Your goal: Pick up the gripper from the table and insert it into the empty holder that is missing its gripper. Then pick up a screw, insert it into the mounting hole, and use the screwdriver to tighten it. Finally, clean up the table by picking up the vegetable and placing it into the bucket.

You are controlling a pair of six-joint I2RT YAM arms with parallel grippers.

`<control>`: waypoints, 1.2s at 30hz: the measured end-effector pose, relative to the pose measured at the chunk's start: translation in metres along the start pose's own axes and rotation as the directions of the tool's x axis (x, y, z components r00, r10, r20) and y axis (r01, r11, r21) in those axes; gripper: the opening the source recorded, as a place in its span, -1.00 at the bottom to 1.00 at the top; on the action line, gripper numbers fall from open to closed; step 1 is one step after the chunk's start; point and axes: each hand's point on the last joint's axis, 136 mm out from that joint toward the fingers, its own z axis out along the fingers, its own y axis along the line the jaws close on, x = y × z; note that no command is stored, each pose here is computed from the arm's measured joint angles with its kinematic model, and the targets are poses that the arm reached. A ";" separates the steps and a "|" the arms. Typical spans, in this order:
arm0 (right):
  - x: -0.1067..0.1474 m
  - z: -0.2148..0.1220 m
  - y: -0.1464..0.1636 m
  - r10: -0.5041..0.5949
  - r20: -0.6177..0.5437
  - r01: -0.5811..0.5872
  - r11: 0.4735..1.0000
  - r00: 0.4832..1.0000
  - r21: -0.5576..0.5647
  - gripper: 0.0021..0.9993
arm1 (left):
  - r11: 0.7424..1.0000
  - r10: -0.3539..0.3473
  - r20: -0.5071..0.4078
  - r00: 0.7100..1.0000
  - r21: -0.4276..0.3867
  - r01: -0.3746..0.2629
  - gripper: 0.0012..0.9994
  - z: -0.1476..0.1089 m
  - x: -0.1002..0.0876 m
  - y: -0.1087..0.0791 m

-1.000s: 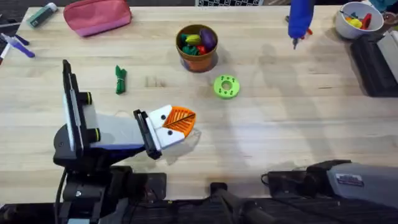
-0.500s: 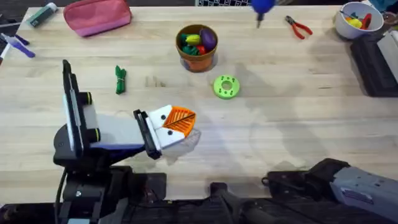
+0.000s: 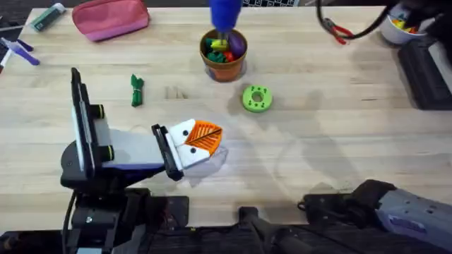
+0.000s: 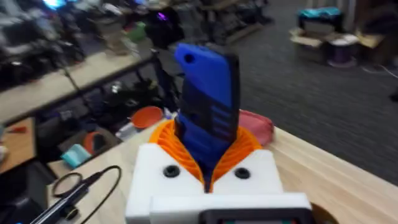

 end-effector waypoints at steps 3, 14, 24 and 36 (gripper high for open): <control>0.004 0.002 0.013 0.003 0.058 0.002 0.995 0.998 -0.100 -0.96 | 1.000 0.000 0.000 1.000 0.000 0.000 -0.99 0.000 0.000 0.000; 0.040 -0.018 0.071 -0.016 0.089 0.058 0.870 0.996 -0.490 -0.96 | 1.000 0.000 0.000 1.000 0.000 0.000 -0.99 0.000 0.000 0.000; 0.078 -0.017 0.109 -0.083 0.025 0.079 0.746 0.996 -0.661 -0.96 | 1.000 0.000 0.000 1.000 0.000 0.000 -0.99 0.000 0.000 0.000; 0.088 -0.030 0.135 -0.200 0.120 0.221 0.628 0.972 -0.746 -0.96 | 1.000 0.000 0.000 1.000 0.000 0.000 -0.99 0.000 0.000 0.000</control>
